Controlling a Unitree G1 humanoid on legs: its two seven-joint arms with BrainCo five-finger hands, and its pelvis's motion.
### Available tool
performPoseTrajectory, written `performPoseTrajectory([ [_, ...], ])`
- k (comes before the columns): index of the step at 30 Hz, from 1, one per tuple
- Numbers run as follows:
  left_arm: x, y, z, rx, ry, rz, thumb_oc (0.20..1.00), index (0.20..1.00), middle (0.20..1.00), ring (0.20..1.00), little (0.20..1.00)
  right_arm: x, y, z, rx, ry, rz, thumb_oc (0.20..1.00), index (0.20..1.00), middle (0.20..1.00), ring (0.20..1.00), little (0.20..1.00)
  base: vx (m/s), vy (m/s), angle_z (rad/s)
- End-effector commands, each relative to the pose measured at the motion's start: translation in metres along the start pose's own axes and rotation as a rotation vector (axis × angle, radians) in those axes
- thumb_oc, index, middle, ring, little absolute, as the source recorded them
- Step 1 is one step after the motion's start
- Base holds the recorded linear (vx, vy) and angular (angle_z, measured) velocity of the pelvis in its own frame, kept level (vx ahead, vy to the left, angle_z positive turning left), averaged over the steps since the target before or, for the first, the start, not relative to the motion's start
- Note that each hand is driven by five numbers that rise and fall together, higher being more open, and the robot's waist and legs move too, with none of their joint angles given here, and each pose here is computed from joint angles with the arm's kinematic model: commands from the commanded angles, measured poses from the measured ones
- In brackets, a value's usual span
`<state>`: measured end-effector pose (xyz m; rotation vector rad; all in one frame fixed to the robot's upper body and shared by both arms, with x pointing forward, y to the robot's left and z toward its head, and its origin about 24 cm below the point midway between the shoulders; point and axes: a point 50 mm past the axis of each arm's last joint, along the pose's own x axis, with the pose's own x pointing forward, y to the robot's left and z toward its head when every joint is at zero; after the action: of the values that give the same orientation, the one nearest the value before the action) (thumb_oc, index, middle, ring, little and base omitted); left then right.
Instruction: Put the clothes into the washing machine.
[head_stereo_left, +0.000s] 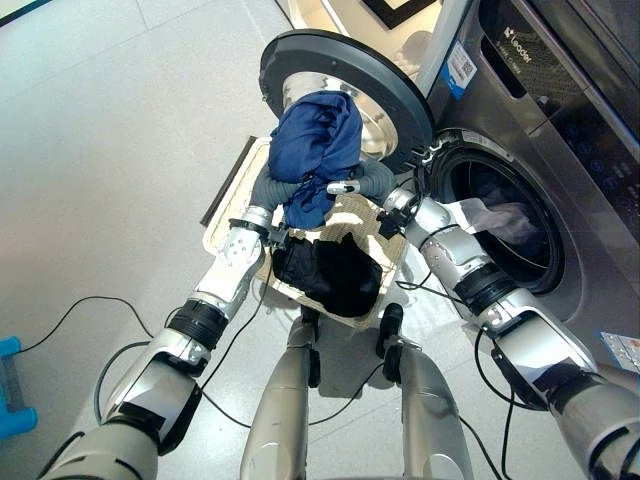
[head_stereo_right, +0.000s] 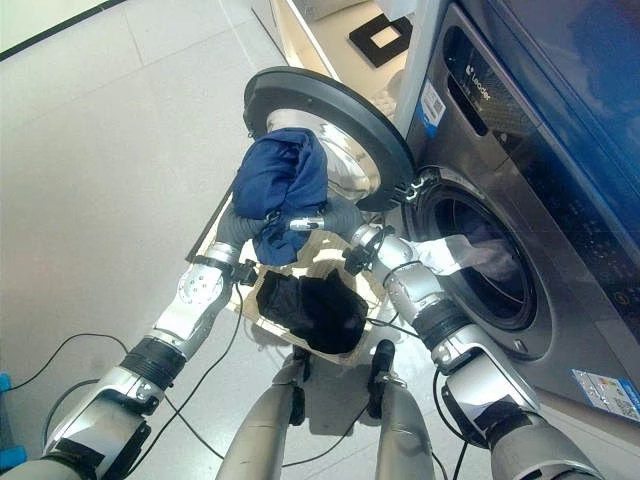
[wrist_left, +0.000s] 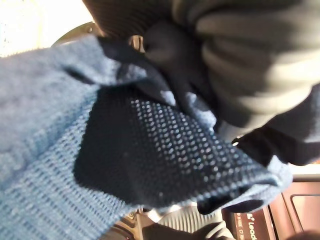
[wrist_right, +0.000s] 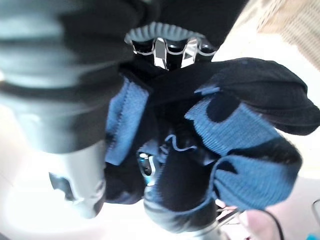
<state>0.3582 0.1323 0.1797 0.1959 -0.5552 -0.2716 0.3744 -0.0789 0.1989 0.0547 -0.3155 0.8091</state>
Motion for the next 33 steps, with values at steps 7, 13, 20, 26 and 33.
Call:
performPoseTrajectory([
  [7, 0.022, -0.013, 0.036, 0.165, -0.225, -0.019, 0.2, 0.2, 0.2, 0.2, 0.2, 0.029, 0.04, 0.038, 0.065, -0.189, 0.218, 1.0, 1.0, 1.0, 1.0, 1.0, 0.0, 0.0, 0.0],
  [13, 0.022, -0.011, 0.034, 0.383, -0.281, 0.039, 0.2, 0.2, 0.2, 0.2, 0.2, 0.031, 0.043, 0.041, 0.1, -0.216, 0.201, 1.0, 1.0, 1.0, 1.0, 1.0, 0.0, 0.0, 0.0],
  [20, 0.024, -0.009, 0.027, 0.617, -0.313, 0.056, 0.2, 0.2, 0.2, 0.2, 0.2, 0.033, 0.05, 0.039, 0.138, -0.231, 0.207, 1.0, 1.0, 1.0, 1.0, 1.0, 0.0, 0.0, 0.0],
  [26, 0.02, -0.012, 0.021, 0.739, -0.343, 0.042, 0.2, 0.2, 0.2, 0.2, 0.2, 0.035, 0.064, 0.033, 0.136, -0.186, 0.236, 1.0, 1.0, 1.0, 1.0, 1.0, 0.0, 0.0, 0.0],
  [33, 0.024, -0.007, 0.012, 1.026, -0.354, 0.078, 0.2, 0.2, 0.2, 0.2, 0.2, 0.04, 0.083, 0.021, 0.213, -0.113, 0.245, 1.0, 1.0, 1.0, 1.0, 1.0, 0.0, 0.001, -0.02],
])
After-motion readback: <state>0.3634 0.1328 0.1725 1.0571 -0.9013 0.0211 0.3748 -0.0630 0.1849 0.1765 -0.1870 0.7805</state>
